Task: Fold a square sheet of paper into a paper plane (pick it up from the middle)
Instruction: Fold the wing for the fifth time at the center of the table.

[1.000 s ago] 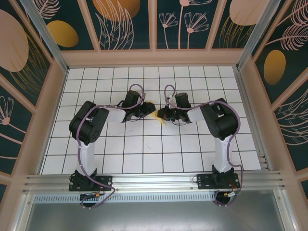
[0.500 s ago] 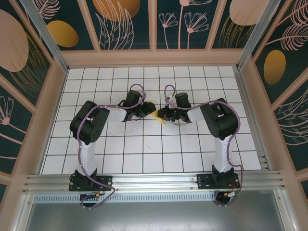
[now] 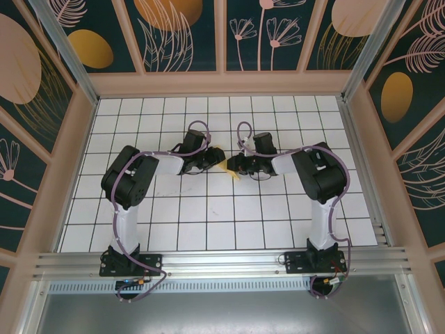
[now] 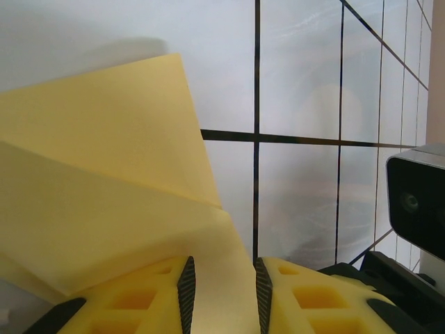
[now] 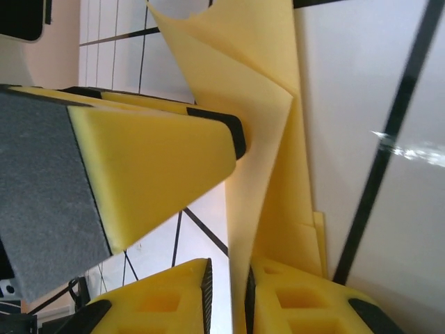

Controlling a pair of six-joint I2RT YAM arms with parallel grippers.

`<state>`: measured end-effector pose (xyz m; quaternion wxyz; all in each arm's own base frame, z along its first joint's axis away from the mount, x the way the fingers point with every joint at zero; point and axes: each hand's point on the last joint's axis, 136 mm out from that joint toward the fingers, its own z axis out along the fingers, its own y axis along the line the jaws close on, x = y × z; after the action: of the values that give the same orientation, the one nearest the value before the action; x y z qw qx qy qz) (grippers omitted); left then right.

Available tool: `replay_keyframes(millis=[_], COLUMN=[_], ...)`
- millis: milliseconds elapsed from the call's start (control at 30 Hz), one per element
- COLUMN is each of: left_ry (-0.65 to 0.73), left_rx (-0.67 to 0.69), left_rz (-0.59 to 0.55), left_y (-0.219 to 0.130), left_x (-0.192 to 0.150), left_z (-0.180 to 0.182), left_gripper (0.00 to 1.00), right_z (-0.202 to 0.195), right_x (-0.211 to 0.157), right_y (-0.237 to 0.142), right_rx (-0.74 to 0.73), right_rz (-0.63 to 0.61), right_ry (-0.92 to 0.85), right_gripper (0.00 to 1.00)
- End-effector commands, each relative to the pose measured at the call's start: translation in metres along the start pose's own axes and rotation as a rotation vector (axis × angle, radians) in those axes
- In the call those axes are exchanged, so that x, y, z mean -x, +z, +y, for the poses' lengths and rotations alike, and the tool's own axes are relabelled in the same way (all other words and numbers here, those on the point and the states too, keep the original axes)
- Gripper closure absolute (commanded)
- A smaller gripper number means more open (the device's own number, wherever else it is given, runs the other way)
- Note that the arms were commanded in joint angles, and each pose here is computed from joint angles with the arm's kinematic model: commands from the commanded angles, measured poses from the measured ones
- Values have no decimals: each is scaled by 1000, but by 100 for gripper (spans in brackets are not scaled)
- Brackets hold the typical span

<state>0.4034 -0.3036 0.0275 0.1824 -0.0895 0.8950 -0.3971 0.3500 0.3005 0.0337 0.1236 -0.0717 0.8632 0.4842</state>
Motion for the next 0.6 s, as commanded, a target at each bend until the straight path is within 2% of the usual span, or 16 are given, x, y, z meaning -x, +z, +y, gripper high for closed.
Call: replay_keyframes(millis=[0,167,367,567], left_ry=[-37,-38,-38,-43], left_rx=[107,107,112,126], left_rz=[17,20,19,12], left_y=[6,6,6,6], left_x=[-8,-9,-10,-9], left_z=[34,34,35,39], left_gripper=[69,69,69,69], right_z=[6,2,-11,-31], right_x=[-3,-13,-25,-34], right_y=[-14,-17,-14,-10], right_rx=[-4,-9,-33,-93], right_rz=[11,31,66,87], right_ry=[-26,-18,23,76], right_gripper=[80,81,92,95])
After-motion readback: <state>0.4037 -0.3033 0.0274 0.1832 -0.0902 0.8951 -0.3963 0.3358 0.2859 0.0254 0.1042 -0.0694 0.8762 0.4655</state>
